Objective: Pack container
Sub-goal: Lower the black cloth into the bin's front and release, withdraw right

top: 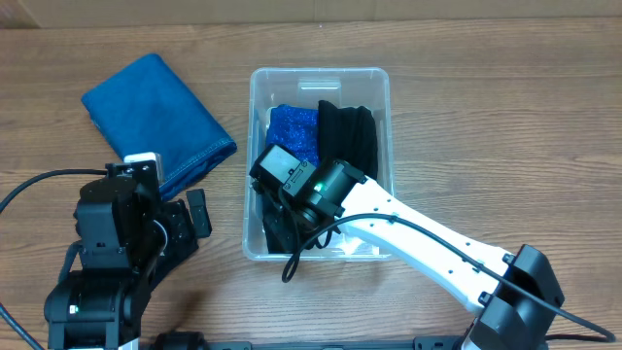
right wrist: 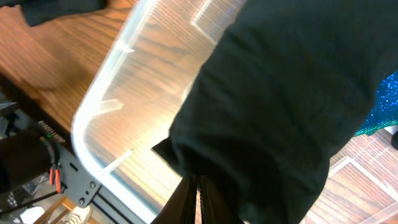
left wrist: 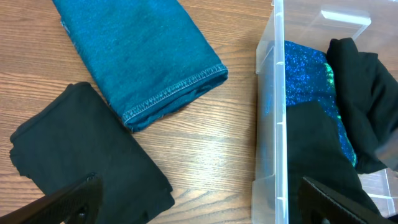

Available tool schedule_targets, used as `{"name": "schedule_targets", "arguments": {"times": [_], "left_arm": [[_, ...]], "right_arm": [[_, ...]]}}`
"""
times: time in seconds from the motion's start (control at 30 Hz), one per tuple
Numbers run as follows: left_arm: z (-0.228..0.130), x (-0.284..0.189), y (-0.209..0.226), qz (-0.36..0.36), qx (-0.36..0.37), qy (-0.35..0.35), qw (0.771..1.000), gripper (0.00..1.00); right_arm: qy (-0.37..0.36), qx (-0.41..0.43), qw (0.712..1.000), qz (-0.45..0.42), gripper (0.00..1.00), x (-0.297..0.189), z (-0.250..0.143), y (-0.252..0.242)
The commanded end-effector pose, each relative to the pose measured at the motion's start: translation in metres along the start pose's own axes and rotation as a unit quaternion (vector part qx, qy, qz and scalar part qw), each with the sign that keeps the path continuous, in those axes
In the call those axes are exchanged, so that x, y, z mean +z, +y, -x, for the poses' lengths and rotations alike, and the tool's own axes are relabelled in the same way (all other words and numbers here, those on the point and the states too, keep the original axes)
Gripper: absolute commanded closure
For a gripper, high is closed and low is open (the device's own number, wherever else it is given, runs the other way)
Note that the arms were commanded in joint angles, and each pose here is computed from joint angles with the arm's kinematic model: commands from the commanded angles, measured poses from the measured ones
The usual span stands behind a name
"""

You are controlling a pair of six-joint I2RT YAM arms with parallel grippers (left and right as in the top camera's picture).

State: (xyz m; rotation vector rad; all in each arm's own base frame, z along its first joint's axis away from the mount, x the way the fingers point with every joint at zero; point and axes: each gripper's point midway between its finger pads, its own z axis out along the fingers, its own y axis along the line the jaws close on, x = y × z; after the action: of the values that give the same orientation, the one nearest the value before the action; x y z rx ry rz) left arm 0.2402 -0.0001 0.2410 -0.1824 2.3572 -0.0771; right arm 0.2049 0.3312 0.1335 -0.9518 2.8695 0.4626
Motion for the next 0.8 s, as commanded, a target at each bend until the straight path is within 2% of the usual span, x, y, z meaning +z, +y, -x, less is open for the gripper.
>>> {"name": "schedule_targets", "arguments": {"times": [0.0, 0.2, 0.27, 0.3, 0.33, 0.37, 0.43, 0.47, 0.57, 0.67, 0.77], "left_arm": [[0.008, -0.005, 0.001, 0.004, 0.005, -0.012, 1.000, 0.00], [0.008, -0.005, 0.001, 0.004, 0.005, -0.012, 1.000, 0.00], [0.008, -0.005, 0.001, 0.004, 0.005, -0.012, 1.000, 0.00], [0.008, -0.005, 0.001, 0.004, 0.005, -0.012, 1.000, 0.00], [0.008, -0.005, 0.001, 0.004, 0.005, -0.012, 1.000, 0.00], [0.008, -0.005, 0.001, 0.004, 0.005, -0.012, 1.000, 0.00], [0.008, -0.005, 0.001, 0.004, 0.005, -0.011, 1.000, 0.00], [0.008, -0.005, 0.001, 0.004, 0.005, -0.011, 1.000, 0.00], [0.008, -0.005, 0.001, 0.004, 0.005, -0.012, 1.000, 0.00], [0.008, -0.005, 0.001, 0.004, 0.005, -0.011, 1.000, 0.00], [0.006, -0.005, 0.001, 0.005, 0.005, -0.009, 1.000, 0.00]], "right_arm": [[0.019, 0.017, 1.000, -0.007, 0.93, 0.026, -0.013, -0.012], [0.048, 0.022, 0.998, 0.017, 0.91, 0.066, -0.042, -0.019], [0.047, 0.020, 0.999, 0.014, 0.87, 0.068, -0.044, -0.020], [0.042, 0.019, 0.999, 0.016, 0.83, 0.069, -0.041, -0.020], [0.036, 0.017, 0.999, 0.018, 0.75, 0.069, -0.038, -0.019], [0.028, 0.015, 0.999, 0.021, 0.62, 0.069, -0.034, -0.018], [0.006, 0.011, 1.000, 0.018, 0.48, 0.069, -0.024, -0.018], [-0.006, 0.010, 1.000, 0.004, 0.46, 0.069, -0.018, -0.022], [-0.046, 0.010, 0.996, -0.070, 0.40, 0.043, 0.007, -0.040], [-0.124, 0.017, 0.983, -0.131, 0.37, -0.028, 0.047, -0.050], [-0.218, 0.041, 0.965, -0.142, 0.33, -0.107, 0.074, -0.056]]}}
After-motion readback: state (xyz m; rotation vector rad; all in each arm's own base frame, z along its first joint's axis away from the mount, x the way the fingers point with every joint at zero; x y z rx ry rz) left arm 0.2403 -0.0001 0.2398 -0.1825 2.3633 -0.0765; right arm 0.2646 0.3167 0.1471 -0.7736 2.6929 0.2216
